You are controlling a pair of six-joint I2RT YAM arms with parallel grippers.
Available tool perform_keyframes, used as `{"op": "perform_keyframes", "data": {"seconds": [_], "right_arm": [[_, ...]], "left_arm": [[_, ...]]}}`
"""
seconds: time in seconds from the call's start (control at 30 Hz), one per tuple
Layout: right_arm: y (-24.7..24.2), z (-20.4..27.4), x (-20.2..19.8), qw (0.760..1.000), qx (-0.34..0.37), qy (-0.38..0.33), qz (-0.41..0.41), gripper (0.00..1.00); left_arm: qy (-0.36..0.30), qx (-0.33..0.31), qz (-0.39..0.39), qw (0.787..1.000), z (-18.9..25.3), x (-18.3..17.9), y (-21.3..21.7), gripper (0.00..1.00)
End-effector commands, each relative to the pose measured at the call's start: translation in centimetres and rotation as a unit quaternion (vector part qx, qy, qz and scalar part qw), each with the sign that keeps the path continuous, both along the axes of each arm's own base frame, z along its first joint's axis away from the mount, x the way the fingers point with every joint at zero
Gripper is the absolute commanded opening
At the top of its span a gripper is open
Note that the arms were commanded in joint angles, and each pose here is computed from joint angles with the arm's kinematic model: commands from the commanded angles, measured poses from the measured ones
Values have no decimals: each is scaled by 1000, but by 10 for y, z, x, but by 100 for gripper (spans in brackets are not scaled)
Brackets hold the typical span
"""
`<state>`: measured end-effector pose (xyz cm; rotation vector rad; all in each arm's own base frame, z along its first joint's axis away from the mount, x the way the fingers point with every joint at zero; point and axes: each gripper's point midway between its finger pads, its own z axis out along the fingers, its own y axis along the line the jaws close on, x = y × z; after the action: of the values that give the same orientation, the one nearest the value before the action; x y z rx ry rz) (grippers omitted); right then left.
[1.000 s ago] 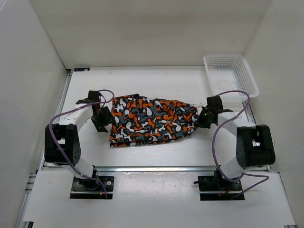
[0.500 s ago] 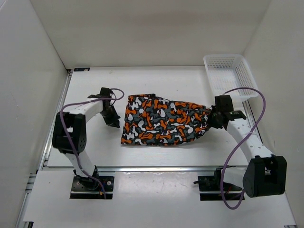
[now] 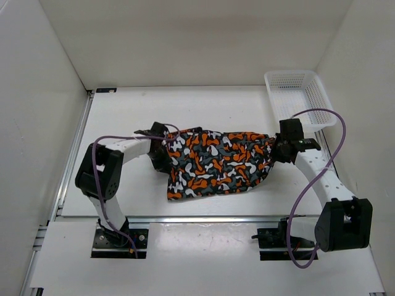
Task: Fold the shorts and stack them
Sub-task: Fold the shorts
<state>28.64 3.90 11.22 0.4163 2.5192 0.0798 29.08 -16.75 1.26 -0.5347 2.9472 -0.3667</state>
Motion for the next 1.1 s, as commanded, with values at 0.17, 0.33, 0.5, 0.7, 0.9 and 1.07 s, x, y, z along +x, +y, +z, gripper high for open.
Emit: {"op": "perform_keyframes", "data": {"seconds": [0.17, 0.33, 0.5, 0.7, 0.9, 1.07], "right_arm": [[-5, 27, 7, 1000, -15, -25, 6, 0], [9, 36, 13, 999, -4, -35, 29, 0], [23, 61, 22, 997, -11, -66, 41, 0], [74, 80, 18, 991, -25, -75, 112, 0], [163, 101, 3, 968, -89, -106, 208, 0], [249, 88, -19, 938, -131, -107, 302, 0]], "left_arm": [[-27, -19, 32, 999, 30, -57, 1, 11], [-46, -10, 54, 997, 35, -35, 26, 11], [-6, 6, 43, 999, 10, -23, 25, 11], [2, 2, 22, 1000, 2, -8, 13, 11], [2, 2, 22, 1000, 0, -3, 11, 11], [1, 2, 37, 999, 2, -3, 22, 11]]}}
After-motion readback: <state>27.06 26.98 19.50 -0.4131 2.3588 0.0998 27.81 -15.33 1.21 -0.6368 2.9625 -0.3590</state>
